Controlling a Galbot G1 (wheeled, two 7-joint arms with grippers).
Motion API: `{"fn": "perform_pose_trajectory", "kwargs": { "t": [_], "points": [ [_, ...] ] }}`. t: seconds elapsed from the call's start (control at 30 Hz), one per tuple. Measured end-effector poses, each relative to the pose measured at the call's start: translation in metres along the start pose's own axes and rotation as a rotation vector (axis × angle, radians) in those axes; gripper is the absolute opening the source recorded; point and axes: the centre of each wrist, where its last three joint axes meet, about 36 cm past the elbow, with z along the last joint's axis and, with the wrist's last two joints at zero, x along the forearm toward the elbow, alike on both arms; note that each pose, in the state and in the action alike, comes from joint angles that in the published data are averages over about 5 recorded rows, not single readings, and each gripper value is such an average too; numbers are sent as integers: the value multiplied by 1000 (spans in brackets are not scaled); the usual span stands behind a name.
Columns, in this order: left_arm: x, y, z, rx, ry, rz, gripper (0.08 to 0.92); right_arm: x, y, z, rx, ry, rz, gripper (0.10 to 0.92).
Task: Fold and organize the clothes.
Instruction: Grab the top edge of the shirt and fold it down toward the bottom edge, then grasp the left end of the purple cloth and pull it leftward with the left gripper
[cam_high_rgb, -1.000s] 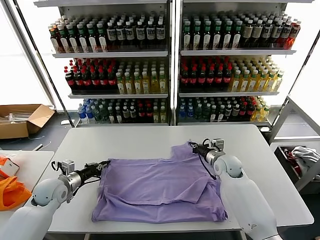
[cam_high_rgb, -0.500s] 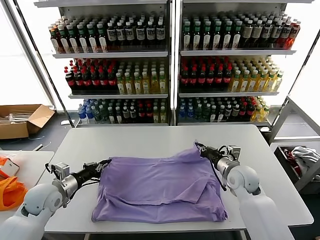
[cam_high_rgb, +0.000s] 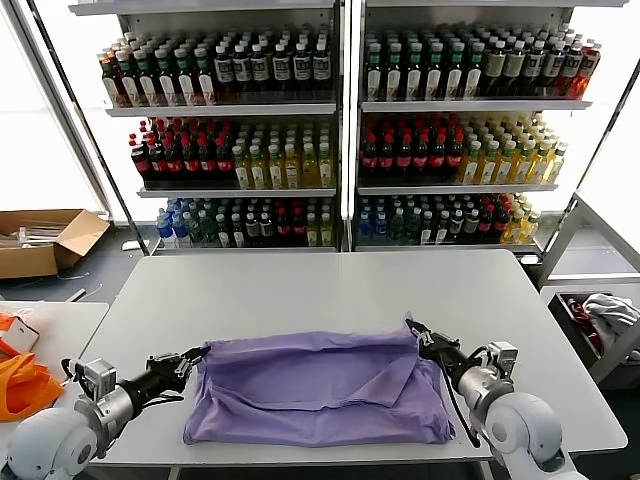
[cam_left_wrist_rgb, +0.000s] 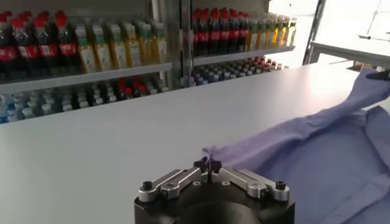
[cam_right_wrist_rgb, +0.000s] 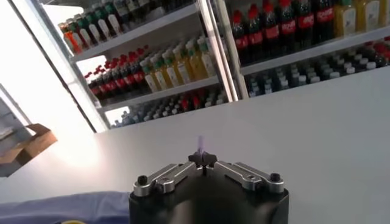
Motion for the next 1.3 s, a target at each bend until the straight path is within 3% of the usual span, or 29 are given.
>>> {"fn": "perform_pose_trajectory", "kwargs": {
  "t": [0.33, 0.57, 0.7, 1.1, 1.3],
  "points": [
    [31, -18, 29, -13, 86, -23, 122, 40, 4, 33, 16, 83, 28, 118],
    [43, -31, 32, -33, 105, -44, 313, 56, 8, 33, 50, 77, 27, 292],
    [48, -35, 26, -33, 80, -68, 435, 62, 7, 31, 85, 34, 37, 413],
    [41, -72, 28, 135, -66, -213, 773, 70, -12, 44, 190, -210, 131, 756],
    [27, -98, 43, 252, -89, -283, 821, 74, -17, 61, 215, -254, 173, 821]
  ]
}}
